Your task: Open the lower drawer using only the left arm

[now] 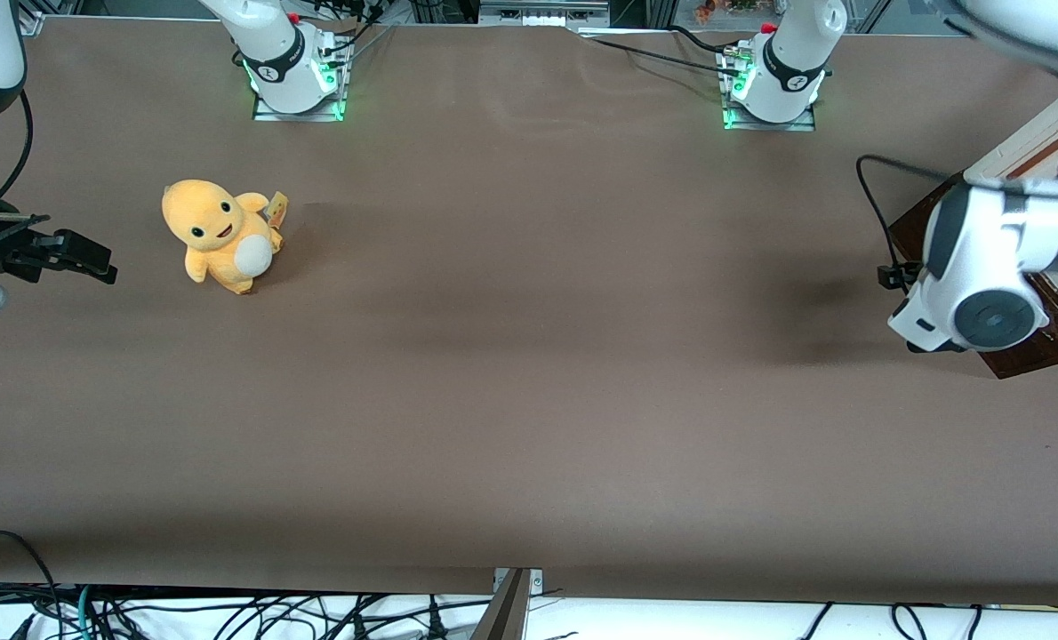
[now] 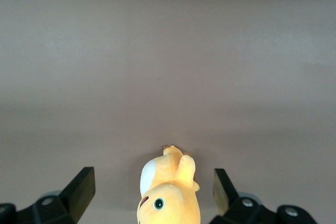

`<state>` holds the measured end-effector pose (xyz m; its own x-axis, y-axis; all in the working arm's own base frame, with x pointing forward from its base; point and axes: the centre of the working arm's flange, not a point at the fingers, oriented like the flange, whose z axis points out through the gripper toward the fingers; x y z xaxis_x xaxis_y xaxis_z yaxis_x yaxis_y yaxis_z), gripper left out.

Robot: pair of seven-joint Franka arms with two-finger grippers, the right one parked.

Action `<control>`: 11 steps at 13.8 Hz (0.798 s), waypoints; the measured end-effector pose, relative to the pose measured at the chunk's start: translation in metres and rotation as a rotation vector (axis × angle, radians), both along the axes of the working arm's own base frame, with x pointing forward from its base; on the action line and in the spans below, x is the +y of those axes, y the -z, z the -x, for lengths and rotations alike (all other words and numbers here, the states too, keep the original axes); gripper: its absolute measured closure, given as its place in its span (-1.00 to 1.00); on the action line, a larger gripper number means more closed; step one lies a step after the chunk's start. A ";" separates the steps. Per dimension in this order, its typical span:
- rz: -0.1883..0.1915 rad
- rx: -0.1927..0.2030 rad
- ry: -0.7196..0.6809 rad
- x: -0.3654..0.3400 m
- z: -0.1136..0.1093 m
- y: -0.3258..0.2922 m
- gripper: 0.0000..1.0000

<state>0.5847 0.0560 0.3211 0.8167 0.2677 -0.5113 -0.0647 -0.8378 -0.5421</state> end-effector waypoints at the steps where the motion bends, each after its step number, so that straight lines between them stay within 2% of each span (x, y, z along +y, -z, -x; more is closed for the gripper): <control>1: -0.051 0.044 0.017 0.009 0.001 0.017 -1.00; 4: -0.209 0.147 0.069 0.024 0.003 0.061 -1.00; 8: -0.384 0.230 0.158 0.039 0.003 0.105 -1.00; 9: -0.419 0.243 0.176 0.042 0.003 0.115 -1.00; 11: -0.460 0.261 0.192 0.045 0.005 0.132 -1.00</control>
